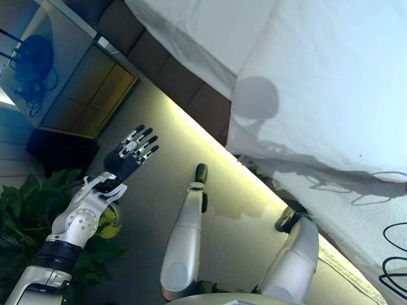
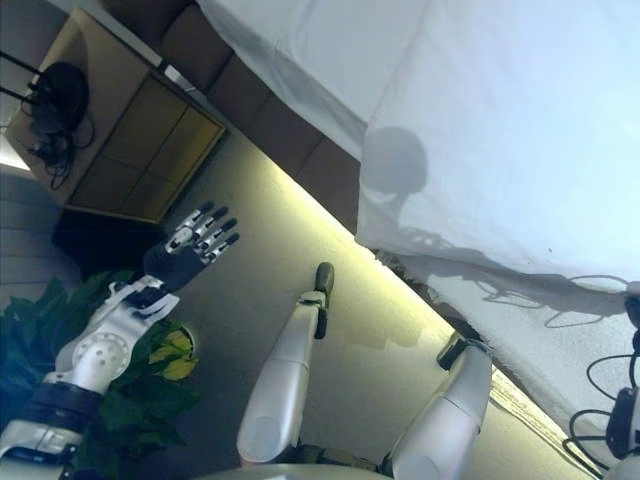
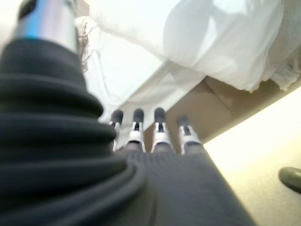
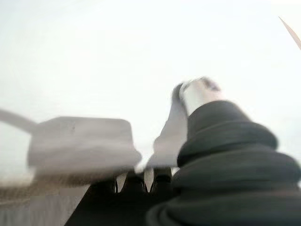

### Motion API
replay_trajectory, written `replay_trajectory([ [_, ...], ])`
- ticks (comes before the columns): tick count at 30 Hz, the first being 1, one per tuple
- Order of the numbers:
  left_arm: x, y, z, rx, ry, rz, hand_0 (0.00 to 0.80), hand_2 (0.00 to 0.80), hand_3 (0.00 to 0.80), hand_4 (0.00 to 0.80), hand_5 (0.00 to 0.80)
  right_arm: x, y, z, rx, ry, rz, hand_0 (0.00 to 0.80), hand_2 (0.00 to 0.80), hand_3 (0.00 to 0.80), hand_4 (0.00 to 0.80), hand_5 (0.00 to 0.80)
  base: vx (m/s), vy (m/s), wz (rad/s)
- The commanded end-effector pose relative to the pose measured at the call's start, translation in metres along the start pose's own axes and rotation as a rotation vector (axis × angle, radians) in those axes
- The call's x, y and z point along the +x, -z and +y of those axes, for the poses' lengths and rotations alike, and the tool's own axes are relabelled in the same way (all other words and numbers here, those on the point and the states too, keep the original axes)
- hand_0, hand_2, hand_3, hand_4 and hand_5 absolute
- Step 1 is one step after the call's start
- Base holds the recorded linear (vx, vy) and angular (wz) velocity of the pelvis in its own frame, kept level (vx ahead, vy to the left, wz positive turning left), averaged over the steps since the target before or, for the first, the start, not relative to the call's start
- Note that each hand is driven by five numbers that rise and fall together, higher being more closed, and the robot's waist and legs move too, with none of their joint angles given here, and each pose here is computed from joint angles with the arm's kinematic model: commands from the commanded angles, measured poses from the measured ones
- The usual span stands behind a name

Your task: Make the bed neatly

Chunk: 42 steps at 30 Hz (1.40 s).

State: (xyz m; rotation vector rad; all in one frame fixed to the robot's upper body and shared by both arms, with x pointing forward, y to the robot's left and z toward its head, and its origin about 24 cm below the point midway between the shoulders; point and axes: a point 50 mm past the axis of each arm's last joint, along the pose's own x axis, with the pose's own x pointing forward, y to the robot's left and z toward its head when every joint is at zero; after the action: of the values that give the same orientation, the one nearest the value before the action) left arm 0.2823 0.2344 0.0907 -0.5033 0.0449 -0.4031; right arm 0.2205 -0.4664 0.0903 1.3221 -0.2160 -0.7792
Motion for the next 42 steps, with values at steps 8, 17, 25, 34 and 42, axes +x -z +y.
replay_trajectory([
  [8,0.005,0.007,0.003,-0.003,-0.018,-0.031,0.000,0.000,0.000,0.000,0.000,-0.001,0.059,-0.032,0.208,-0.112,0.164,0.800,0.800,0.800,0.800,0.800,0.010,0.006,0.02],
  [17,0.018,0.028,0.000,-0.008,-0.076,-0.005,0.000,0.000,0.000,0.000,0.000,-0.022,0.099,-0.094,0.054,-0.059,0.259,0.800,0.800,0.800,0.800,0.800,0.068,0.045,-0.06],
  [25,0.033,0.051,-0.020,-0.064,-0.028,0.032,0.000,0.000,0.000,0.000,0.000,-0.044,0.180,-0.101,-0.105,-0.223,0.487,0.800,0.800,0.800,0.800,0.800,0.053,-0.009,-0.03],
  [34,0.038,0.101,-0.045,-0.186,-0.014,0.163,0.000,0.000,0.000,0.000,0.000,-0.086,0.266,-0.030,-0.510,-0.525,0.616,0.800,0.800,0.800,0.800,0.800,0.029,0.011,-0.08],
  [42,0.070,0.115,-0.075,-0.355,0.015,0.216,0.000,0.000,0.000,0.000,0.000,-0.105,0.298,-0.004,-0.507,-0.580,0.641,0.800,0.800,0.800,0.800,0.800,-0.015,-0.018,-0.06],
])
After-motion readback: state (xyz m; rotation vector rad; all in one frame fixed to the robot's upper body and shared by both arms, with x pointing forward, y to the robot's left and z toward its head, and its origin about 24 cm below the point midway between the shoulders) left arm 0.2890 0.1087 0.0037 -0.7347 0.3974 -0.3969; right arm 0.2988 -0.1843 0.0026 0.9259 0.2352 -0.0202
